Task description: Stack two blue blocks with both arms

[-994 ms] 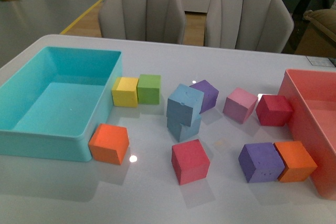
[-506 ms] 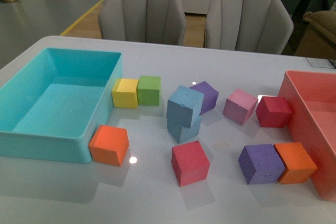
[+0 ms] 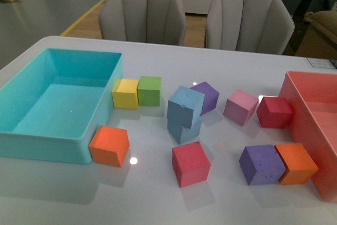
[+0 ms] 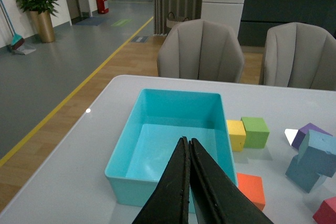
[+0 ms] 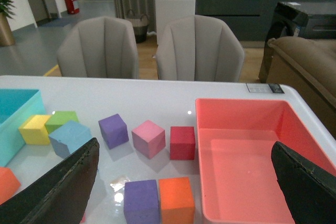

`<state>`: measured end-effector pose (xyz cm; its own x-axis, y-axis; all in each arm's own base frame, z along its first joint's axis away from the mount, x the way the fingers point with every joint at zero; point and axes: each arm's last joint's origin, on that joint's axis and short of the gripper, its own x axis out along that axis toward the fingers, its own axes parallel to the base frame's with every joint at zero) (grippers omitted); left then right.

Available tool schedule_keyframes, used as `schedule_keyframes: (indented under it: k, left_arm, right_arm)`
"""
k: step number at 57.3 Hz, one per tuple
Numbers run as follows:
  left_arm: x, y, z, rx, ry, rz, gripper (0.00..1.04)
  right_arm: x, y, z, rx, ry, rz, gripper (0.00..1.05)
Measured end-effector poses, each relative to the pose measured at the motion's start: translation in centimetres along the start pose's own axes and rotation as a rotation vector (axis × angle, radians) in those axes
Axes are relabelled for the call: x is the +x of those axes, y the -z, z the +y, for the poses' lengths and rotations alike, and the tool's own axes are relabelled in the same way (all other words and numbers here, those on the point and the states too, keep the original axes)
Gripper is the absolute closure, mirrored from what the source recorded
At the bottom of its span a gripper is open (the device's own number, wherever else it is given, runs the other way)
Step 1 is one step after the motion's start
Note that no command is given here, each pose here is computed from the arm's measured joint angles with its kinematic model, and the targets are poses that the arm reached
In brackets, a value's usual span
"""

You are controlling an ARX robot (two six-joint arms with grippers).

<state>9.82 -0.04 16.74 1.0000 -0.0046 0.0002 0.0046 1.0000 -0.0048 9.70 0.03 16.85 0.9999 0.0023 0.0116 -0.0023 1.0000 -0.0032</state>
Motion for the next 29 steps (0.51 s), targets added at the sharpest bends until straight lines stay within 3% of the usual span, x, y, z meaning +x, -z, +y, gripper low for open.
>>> schedule_keyframes:
  k: [29]
  left_arm:
    - [-0.1,-0.06,0.0,0.0,0.0,-0.01,1.0]
  right_arm:
    - [0.0,0.0,0.0,0.0,0.0,0.0,0.09]
